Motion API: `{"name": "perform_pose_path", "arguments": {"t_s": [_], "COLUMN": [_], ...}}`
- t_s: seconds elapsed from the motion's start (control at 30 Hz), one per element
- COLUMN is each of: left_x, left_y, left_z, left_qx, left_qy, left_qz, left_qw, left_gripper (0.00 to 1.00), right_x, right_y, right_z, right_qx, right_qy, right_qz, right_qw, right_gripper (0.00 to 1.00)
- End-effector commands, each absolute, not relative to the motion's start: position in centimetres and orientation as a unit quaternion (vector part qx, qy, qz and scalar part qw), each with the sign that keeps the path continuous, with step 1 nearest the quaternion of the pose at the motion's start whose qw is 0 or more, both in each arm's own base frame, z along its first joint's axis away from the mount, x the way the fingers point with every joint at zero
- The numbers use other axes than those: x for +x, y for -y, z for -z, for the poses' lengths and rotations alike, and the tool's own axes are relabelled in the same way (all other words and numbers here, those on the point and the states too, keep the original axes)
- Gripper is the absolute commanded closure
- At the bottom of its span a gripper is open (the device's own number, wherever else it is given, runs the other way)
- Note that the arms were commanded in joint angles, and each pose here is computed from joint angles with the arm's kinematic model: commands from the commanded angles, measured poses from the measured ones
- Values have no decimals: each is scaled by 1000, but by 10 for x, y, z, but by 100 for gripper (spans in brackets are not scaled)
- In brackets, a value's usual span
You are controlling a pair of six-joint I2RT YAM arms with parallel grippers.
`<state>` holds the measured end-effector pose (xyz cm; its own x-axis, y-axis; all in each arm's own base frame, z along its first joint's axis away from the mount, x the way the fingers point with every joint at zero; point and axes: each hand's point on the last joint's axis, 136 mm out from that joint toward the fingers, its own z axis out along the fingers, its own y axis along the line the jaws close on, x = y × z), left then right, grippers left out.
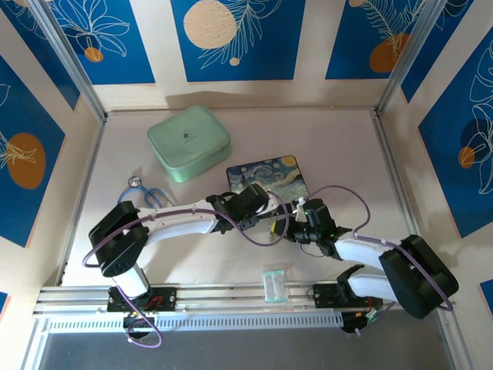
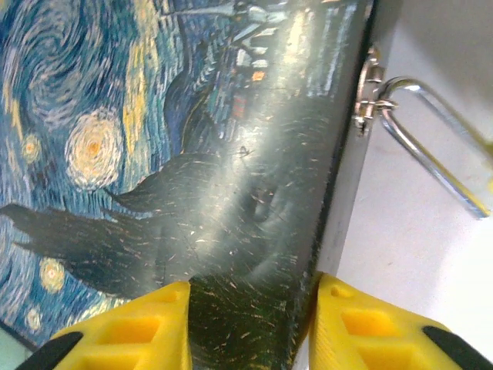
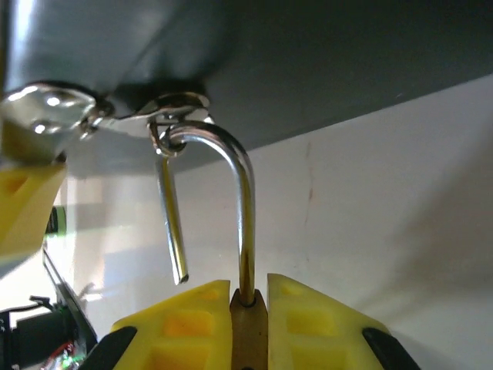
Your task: Unlock a padlock with a key
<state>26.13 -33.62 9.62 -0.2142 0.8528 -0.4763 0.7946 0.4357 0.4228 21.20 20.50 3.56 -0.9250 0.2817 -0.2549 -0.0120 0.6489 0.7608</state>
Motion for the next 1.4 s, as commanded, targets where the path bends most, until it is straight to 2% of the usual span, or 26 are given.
{"name": "perform_pose_path", "arguments": {"t_s": [0.0, 0.63, 1.37], "left_x": [224, 220, 219], "left_y": [330, 320, 312], "left_z": [-57, -34, -24], "left_qx": [538, 566, 574], "left_qy": [-807, -781, -775], "left_qz": [-19, -82, -99], "left_qw": [244, 249, 245], "left_gripper": [66, 67, 67], "right_x": [209, 258, 287], "right_y": [-200, -192, -166], "right_z": [-20, -58, -81], "right_qx": [143, 227, 276], "right_qy": [-888, -832, -799], "right_qz": [-413, -453, -469], "right_qw": [147, 228, 255], "right_gripper": [92, 93, 94]}}
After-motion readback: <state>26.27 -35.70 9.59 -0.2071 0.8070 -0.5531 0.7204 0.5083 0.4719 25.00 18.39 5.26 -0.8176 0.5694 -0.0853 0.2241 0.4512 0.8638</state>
